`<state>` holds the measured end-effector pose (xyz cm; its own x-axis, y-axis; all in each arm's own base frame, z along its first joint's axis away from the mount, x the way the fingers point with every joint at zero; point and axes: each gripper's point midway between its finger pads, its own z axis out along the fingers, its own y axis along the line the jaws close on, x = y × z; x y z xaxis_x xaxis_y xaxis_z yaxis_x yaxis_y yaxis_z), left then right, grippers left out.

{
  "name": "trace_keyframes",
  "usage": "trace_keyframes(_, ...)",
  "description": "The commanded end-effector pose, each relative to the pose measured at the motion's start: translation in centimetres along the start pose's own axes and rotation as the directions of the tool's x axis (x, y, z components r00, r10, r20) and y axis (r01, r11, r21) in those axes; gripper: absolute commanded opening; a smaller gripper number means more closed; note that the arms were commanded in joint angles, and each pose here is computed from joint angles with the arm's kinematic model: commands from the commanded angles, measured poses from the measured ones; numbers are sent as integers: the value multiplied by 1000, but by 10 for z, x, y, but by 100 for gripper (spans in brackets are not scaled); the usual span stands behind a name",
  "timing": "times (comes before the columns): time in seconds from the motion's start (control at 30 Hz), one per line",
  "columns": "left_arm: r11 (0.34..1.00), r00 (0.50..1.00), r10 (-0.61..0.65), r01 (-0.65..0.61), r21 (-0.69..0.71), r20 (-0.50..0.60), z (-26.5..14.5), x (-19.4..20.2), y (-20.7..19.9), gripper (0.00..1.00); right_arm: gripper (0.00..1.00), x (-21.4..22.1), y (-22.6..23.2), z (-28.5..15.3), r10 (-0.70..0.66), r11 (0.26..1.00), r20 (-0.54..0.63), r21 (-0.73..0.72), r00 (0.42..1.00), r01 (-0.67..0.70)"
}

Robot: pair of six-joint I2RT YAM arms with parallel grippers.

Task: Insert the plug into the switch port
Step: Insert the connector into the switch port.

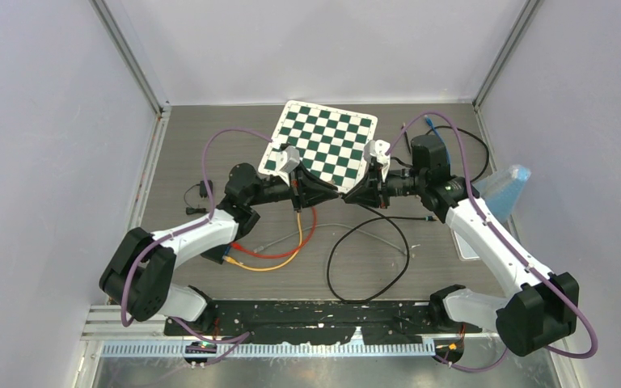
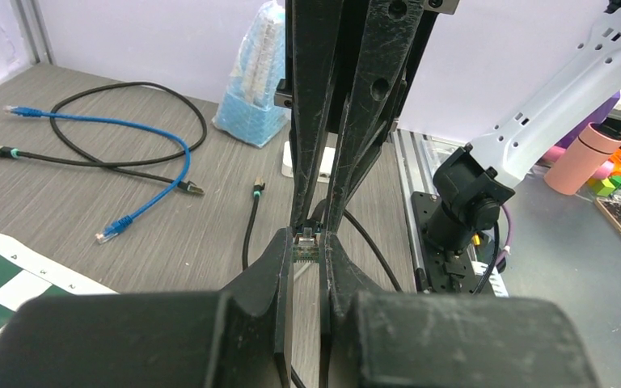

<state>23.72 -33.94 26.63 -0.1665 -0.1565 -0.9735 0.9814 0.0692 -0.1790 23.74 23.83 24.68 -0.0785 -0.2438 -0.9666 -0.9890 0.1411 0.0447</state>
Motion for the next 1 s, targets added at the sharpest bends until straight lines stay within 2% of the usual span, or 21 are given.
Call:
trace_keyframes(0.0,999,999,28,-27,-20,29,0,-12,-1,15,5,-15,-4,-2,-44,999,28,15,999,43)
trace_keyframes(0.07,998,1000,11,-10,-62,19,-3,-11,6,34,5,-16,-9,-5,-51,997,12,53,999,50)
trace_keyframes(0.13,994,1000,-16,16,-104,0,-7,-8,12,49,5,-17,-16,-8,-58,993,-3,106,998,58)
trace_keyframes(0.3,959,997,-70,64,-275,-13,-31,-13,32,63,5,-27,-42,-25,-70,953,-71,290,995,88)
trace_keyframes(0.4,874,992,-127,109,-474,-7,-60,-17,56,73,5,-34,-58,-36,-71,902,-137,415,988,123)
trace_keyframes(0.5,706,974,-226,149,-693,-21,-107,-17,83,79,5,-41,-56,-28,-123,859,-233,461,965,221)
trace_keyframes(0.53,638,964,-265,157,-754,-24,-125,-15,91,80,5,-40,-63,-34,-115,821,-283,513,952,252)
trace_keyframes(0.6,471,936,-351,179,-864,2,-167,-11,103,83,5,-43,-63,-27,-130,787,-345,534,929,309)
trace_keyframes(0.67,272,891,-449,208,-940,67,-218,3,110,84,5,-46,-54,-10,-141,776,-368,536,919,333)
trace_keyframes(0.7,190,865,-489,232,-954,113,-239,10,110,84,5,-47,-59,-10,-134,740,-386,573,913,351)
trace_keyframes(0.73,121,837,-521,265,-957,166,-255,16,110,83,5,-43,-51,5,-144,750,-403,552,904,366)
trace_keyframes(0.77,62,815,-540,288,-956,211,-271,22,111,82,5,-42,-55,7,-139,716,-418,584,898,383)
trace_keyframes(0.87,-122,742,-586,318,-940,327,-314,47,112,76,5,-30,-42,46,-136,721,-445,568,885,396)
trace_keyframes(0.9,-167,717,-603,315,-934,349,-322,56,111,75,5,-23,-45,57,-122,713,-472,570,873,408)
trace_keyframes(0.97,-216,678,-633,309,-926,374,-331,75,111,74,5,-12,-38,82,-117,725,-500,548,858,418)
